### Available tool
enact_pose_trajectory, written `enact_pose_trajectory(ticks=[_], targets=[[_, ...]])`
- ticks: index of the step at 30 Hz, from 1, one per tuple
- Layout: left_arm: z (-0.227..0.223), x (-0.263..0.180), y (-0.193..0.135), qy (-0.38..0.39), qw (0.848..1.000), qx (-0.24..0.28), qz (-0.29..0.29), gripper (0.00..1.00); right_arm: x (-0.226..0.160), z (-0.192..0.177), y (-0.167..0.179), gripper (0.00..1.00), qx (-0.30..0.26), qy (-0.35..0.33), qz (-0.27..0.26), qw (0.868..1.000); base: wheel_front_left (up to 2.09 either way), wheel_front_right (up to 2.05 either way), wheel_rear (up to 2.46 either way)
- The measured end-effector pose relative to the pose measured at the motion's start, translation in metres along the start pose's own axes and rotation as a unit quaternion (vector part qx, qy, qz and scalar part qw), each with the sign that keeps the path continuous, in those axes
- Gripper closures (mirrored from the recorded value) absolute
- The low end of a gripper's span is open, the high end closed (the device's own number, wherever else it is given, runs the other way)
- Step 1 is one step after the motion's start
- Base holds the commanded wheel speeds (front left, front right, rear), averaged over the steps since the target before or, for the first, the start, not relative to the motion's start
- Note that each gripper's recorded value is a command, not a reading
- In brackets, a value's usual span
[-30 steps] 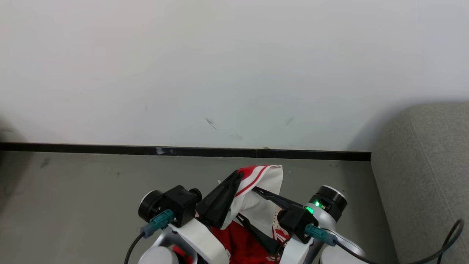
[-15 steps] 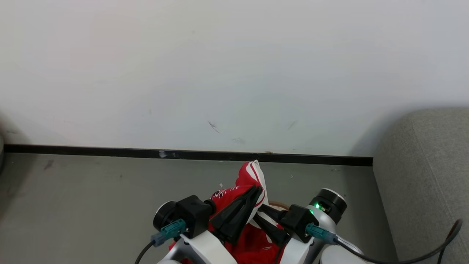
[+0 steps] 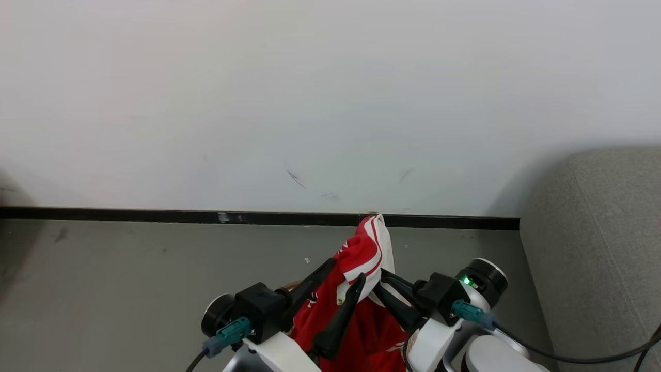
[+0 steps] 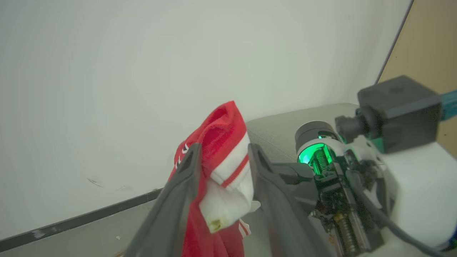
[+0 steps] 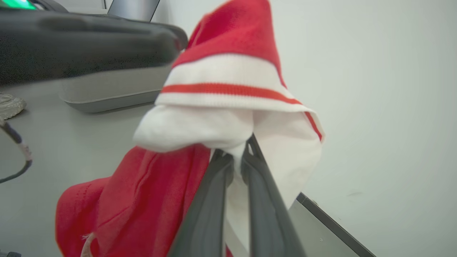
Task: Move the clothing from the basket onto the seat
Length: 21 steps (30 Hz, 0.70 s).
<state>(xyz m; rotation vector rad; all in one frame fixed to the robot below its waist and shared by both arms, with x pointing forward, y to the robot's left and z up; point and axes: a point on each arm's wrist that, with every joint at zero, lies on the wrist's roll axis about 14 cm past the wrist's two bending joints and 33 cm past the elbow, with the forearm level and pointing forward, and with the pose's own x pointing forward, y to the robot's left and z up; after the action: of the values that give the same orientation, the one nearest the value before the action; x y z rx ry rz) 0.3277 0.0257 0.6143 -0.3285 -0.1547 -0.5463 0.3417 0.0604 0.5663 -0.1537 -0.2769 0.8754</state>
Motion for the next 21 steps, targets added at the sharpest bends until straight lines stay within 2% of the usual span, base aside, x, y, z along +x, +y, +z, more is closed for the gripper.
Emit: enact_pose_trajectory(ticks=[12,21], targets=[[-0.018,-0.002,-0.007,0.021,1.000,-0.008,-0.012,0.00,-0.035,-0.007,-0.054,1.00,0.006,0.009,-0.097,0.995,0.00,0.00,0.00],[-0.028,0.005,-0.024,0.032,0.998,-0.016,-0.048,0.00,-0.076,-0.013,-0.090,1.00,0.006,0.021,-0.180,0.983,0.00,0.00,0.00]])
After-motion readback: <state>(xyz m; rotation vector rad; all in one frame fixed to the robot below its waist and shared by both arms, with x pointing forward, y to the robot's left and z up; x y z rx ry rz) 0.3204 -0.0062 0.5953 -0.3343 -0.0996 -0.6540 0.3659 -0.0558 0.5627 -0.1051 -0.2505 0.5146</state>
